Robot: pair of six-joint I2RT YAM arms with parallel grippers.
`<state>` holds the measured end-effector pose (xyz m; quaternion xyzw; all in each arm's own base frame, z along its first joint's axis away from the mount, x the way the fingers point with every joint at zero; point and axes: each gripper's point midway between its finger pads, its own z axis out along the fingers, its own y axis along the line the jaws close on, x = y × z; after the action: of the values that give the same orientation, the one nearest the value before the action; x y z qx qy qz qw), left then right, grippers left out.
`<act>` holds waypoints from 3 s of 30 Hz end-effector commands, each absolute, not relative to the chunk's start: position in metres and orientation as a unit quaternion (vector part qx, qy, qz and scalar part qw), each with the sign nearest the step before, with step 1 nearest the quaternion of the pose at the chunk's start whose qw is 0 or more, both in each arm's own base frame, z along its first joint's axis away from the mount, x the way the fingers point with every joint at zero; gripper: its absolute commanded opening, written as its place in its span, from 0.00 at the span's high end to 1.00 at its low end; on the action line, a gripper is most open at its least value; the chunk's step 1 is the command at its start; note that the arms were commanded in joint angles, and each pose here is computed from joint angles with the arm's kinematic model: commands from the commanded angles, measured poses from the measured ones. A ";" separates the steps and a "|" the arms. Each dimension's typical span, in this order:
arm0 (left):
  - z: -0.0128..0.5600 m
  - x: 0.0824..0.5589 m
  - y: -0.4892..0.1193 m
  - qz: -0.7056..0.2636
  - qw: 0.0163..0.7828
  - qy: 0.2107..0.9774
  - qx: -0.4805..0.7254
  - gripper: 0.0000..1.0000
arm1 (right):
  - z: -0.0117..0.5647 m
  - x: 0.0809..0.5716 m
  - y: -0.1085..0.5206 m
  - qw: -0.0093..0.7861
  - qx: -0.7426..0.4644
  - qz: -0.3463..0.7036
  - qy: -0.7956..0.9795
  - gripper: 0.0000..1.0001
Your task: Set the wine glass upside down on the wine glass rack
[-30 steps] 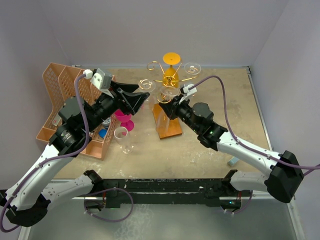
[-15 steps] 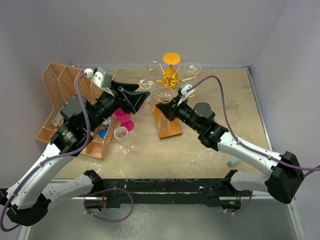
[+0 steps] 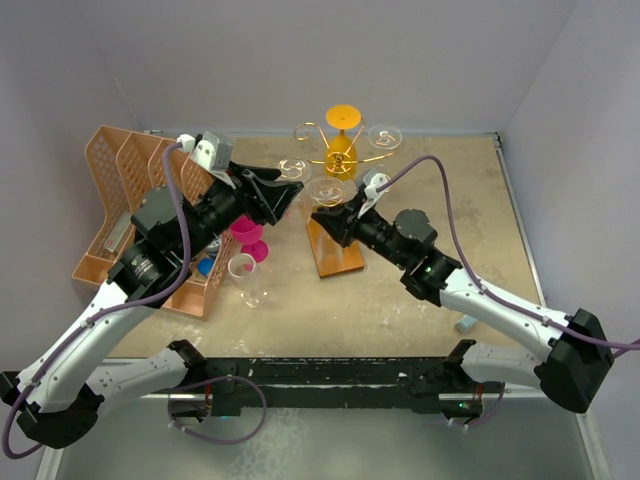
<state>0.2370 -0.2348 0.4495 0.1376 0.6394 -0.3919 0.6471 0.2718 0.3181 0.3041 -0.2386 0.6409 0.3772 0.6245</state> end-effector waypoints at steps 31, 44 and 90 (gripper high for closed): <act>0.445 0.247 -0.199 -0.330 0.665 0.667 0.069 0.39 | 0.320 0.270 0.285 0.670 -0.159 0.374 0.622 0.52; 0.349 0.257 -0.148 -0.175 0.587 0.790 -0.017 0.37 | 0.314 0.236 0.261 0.642 -0.187 0.372 0.644 0.43; 0.201 0.338 -0.152 -0.060 0.442 0.895 -0.019 1.00 | 0.454 0.173 0.164 0.672 0.028 0.500 0.545 0.46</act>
<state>0.3306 -0.1486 0.1667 -0.0289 0.9117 -0.0420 0.4077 0.1713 0.1682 0.4386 0.0030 0.5668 0.4864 0.6649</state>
